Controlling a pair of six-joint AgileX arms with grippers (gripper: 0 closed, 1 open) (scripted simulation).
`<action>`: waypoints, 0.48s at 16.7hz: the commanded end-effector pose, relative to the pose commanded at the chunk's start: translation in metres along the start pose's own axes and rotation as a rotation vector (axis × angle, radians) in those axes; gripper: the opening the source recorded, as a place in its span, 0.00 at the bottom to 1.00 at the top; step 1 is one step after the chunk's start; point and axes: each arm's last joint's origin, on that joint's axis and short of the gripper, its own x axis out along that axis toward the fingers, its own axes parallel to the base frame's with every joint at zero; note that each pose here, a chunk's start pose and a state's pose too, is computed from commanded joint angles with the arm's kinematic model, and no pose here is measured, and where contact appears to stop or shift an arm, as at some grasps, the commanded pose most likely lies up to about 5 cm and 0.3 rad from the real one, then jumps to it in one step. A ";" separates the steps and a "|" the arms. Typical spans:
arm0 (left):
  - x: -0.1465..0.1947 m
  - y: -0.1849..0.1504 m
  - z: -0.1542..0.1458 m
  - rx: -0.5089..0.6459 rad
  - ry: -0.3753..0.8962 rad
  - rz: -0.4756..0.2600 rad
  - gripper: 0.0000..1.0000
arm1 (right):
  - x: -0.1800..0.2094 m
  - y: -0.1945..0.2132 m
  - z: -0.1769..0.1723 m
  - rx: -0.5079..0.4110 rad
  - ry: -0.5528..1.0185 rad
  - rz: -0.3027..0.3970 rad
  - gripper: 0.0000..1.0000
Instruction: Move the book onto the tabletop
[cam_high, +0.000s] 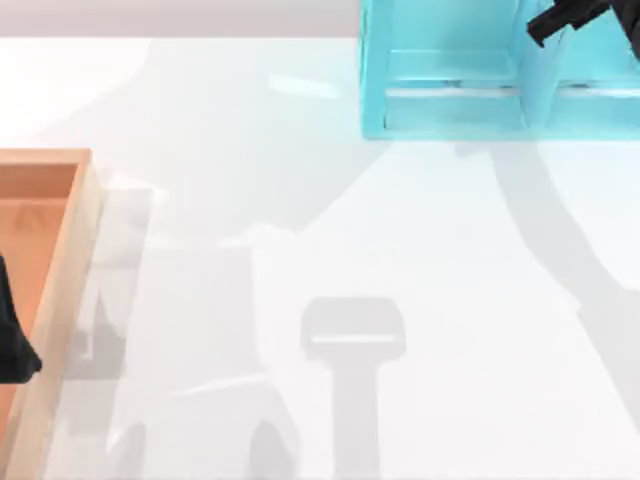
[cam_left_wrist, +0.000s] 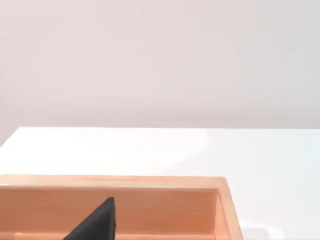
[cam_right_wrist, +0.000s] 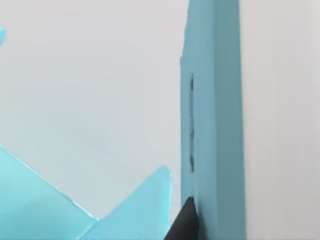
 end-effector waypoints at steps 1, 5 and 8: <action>0.000 0.000 0.000 0.000 0.000 0.000 1.00 | -0.002 0.030 0.015 -0.069 0.003 0.027 0.00; 0.000 0.000 0.000 0.000 0.000 0.000 1.00 | -0.032 0.154 0.051 -0.382 0.035 0.161 0.00; 0.000 0.000 0.000 0.000 0.000 0.000 1.00 | -0.067 0.227 0.055 -0.620 0.059 0.242 0.00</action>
